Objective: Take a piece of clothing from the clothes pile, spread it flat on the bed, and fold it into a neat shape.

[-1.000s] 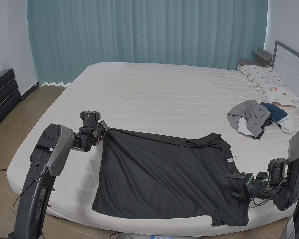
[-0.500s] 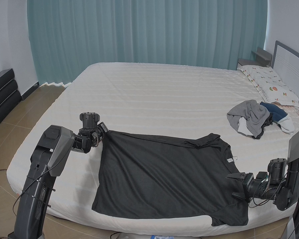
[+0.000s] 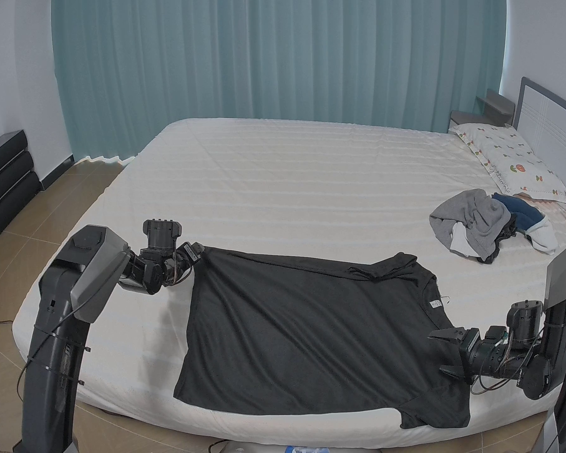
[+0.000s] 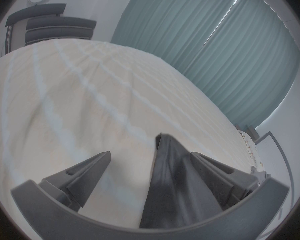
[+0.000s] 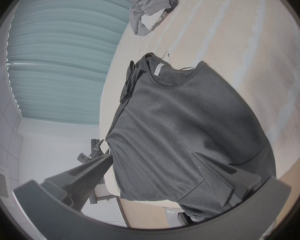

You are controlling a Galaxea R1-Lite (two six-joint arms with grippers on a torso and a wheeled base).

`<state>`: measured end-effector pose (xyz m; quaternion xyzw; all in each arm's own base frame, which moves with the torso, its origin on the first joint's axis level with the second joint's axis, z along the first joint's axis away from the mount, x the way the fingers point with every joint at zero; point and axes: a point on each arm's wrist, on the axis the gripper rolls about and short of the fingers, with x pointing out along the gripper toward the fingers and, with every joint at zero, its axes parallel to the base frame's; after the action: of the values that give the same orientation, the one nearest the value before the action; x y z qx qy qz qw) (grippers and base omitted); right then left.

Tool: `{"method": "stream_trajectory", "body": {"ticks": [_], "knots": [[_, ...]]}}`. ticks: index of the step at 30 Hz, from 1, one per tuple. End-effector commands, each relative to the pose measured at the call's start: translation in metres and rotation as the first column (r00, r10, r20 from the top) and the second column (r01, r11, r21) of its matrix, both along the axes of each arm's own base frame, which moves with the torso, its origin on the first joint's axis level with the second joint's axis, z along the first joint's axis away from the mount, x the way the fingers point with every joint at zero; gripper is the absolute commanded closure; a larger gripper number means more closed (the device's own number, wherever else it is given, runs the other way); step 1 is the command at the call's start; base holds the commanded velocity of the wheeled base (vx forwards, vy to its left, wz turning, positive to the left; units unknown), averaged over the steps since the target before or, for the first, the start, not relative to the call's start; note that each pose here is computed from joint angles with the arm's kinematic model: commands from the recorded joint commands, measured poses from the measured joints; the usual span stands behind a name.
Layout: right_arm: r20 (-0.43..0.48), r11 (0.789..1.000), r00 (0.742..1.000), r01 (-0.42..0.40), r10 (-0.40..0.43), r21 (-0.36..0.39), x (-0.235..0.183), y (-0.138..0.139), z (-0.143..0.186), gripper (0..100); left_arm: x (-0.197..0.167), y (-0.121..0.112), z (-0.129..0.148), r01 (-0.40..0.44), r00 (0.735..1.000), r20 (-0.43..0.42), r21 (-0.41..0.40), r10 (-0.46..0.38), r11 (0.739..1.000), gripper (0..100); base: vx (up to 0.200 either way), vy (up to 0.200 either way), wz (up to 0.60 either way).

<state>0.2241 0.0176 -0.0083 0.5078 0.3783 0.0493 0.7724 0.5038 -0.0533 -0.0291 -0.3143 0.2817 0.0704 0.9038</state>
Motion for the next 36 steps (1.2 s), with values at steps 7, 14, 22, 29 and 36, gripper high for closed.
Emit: {"method": "stream_trajectory", "body": {"ticks": [7,14,22,29,36], "knots": [[0.008,1.0,1.0,-0.001,0.001,0.0,0.0,0.0,0.001,0,-0.129,-0.003,0.065,0.119,0.992,-0.022,-0.085,-0.122,0.989,0,0.0,0.0,0.0],[0.008,1.0,1.0,-0.001,0.001,0.0,0.0,0.0,0.001,0,-0.188,-0.018,0.049,0.116,0.982,-0.13,-0.174,-0.14,0.978,0,-0.143,0.0,0.0],[0.008,1.0,1.0,0.0,0.0,0.0,0.0,0.0,0.001,0,-0.232,-0.019,0.033,0.133,0.962,-0.213,-0.172,-0.168,0.976,0,-0.1,0.0,0.0],[0.008,1.0,1.0,0.0,0.0,0.0,0.0,0.0,0.001,0,-0.245,-0.027,0.022,0.189,0.939,-0.265,-0.132,-0.219,0.973,0,0.0,0.0,0.0],[0.009,1.0,1.0,-0.002,0.002,-0.001,0.0,0.0,0.001,0,-0.246,-0.038,0.006,0.211,0.929,-0.294,-0.082,-0.226,0.974,0,0.0,0.0,0.0]]}}
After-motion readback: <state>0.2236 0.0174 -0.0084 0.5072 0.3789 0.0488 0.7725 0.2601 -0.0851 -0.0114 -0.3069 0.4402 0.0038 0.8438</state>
